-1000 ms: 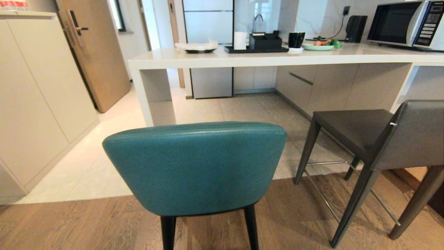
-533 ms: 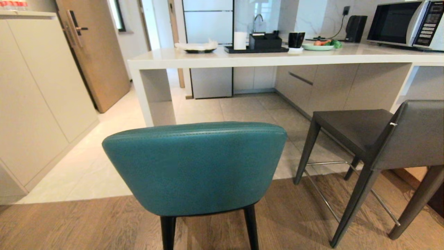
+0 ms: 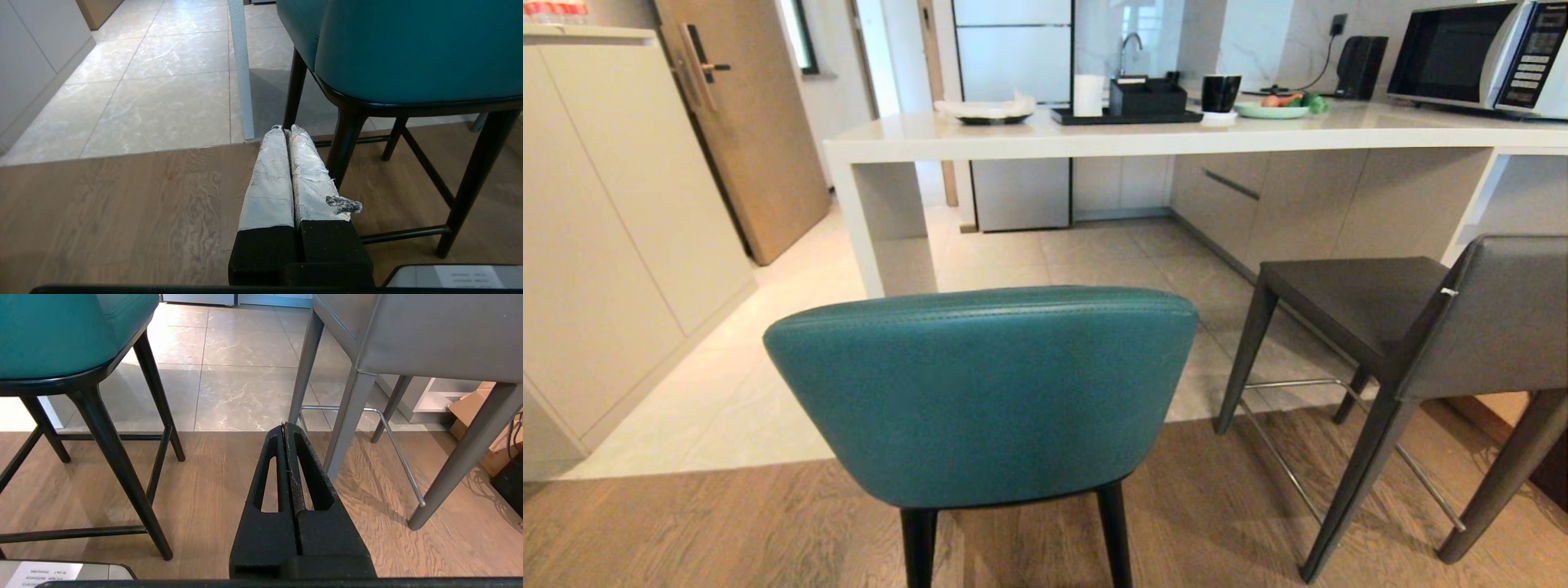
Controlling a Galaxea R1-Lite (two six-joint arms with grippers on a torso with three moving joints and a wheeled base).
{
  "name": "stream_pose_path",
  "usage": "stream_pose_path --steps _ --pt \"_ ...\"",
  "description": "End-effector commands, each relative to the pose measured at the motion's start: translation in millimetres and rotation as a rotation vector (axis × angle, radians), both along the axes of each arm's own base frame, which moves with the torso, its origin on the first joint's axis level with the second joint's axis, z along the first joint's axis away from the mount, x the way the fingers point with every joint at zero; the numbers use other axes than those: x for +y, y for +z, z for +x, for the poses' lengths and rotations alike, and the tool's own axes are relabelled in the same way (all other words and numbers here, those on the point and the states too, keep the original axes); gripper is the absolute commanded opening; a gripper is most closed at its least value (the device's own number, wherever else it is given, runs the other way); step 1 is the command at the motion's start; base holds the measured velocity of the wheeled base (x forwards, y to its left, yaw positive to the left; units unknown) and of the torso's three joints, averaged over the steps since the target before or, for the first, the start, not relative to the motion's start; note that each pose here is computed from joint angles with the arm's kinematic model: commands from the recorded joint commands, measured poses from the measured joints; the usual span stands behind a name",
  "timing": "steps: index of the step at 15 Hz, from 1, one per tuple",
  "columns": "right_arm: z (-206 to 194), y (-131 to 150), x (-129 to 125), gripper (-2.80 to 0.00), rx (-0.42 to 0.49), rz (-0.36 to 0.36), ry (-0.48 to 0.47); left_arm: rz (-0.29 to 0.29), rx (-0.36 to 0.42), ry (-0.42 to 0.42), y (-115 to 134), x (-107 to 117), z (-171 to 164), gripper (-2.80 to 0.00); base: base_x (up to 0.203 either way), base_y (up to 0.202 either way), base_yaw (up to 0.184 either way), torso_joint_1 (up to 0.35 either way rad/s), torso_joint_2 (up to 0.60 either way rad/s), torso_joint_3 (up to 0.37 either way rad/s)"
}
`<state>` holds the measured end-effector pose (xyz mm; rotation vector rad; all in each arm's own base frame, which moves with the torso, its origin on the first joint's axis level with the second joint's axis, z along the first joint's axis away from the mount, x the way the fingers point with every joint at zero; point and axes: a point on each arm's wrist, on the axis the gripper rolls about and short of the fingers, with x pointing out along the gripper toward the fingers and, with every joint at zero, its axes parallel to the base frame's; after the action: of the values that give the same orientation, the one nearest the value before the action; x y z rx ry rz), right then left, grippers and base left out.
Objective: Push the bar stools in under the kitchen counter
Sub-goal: Push the gray chair back under the dining table
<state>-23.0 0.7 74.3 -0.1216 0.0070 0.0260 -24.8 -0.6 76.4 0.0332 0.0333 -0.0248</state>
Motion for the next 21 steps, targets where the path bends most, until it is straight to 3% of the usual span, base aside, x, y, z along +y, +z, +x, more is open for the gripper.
stream_pose_path --steps 1,5,21 --pt "0.3 -0.6 0.0 -2.8 0.007 -0.003 0.001 -0.009 0.002 0.003 0.3 0.0 0.2 -2.8 0.0 0.0 0.0 0.0 0.0 0.0" --pt "0.3 0.2 -0.6 -2.8 0.0 0.127 -0.028 -0.006 0.005 0.003 0.0 0.0 0.2 -2.8 0.0 0.0 0.0 0.0 0.0 0.0" --pt "0.4 0.4 -0.7 -2.8 0.001 0.131 -0.03 -0.012 0.002 0.002 0.2 0.0 0.2 -2.8 0.0 0.0 0.0 0.0 0.0 0.0"
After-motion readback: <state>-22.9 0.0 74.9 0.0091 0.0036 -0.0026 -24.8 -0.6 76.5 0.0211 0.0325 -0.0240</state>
